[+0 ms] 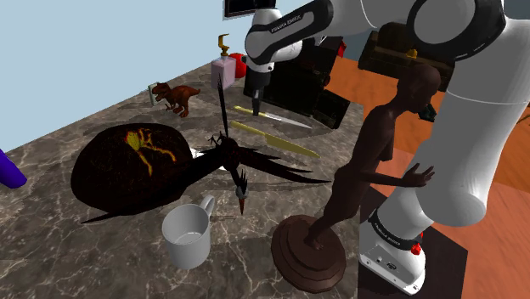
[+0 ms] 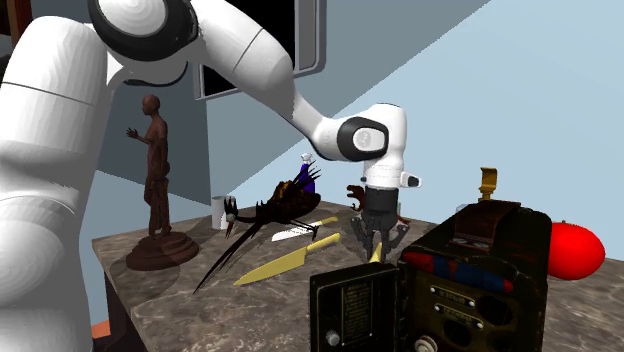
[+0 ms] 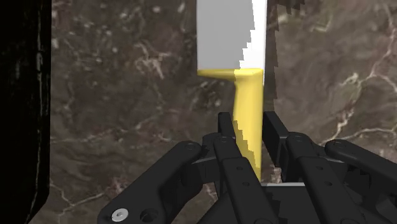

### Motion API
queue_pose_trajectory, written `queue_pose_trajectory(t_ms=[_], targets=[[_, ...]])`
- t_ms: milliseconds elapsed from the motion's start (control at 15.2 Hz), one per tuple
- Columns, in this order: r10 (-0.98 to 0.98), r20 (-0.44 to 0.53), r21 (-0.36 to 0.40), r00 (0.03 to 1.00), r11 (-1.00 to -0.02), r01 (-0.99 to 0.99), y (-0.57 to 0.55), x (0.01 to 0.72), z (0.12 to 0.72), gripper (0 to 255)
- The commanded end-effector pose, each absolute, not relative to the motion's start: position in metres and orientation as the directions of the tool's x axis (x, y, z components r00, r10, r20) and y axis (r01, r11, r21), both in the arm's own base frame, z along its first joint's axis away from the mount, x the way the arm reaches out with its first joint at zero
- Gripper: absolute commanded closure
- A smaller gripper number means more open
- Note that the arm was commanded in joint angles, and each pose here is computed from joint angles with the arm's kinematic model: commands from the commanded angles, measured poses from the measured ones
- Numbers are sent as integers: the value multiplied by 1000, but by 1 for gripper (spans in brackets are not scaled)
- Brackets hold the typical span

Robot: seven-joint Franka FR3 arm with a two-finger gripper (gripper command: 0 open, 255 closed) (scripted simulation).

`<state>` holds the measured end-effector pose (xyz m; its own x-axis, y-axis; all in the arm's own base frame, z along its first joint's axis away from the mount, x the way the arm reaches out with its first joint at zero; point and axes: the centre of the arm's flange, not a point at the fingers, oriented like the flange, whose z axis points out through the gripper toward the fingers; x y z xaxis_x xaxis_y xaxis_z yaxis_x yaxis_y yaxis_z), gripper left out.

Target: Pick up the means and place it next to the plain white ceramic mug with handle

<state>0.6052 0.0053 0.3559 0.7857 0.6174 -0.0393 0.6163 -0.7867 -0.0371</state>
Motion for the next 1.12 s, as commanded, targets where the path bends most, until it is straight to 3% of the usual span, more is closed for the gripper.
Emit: queue_pose_trajectory(t_ms=[0,1056], targets=[[617,-39,-37,786,-787,616,5,606,368,255],[617,-39,-37,786,-787,616,5,606,452,255]])
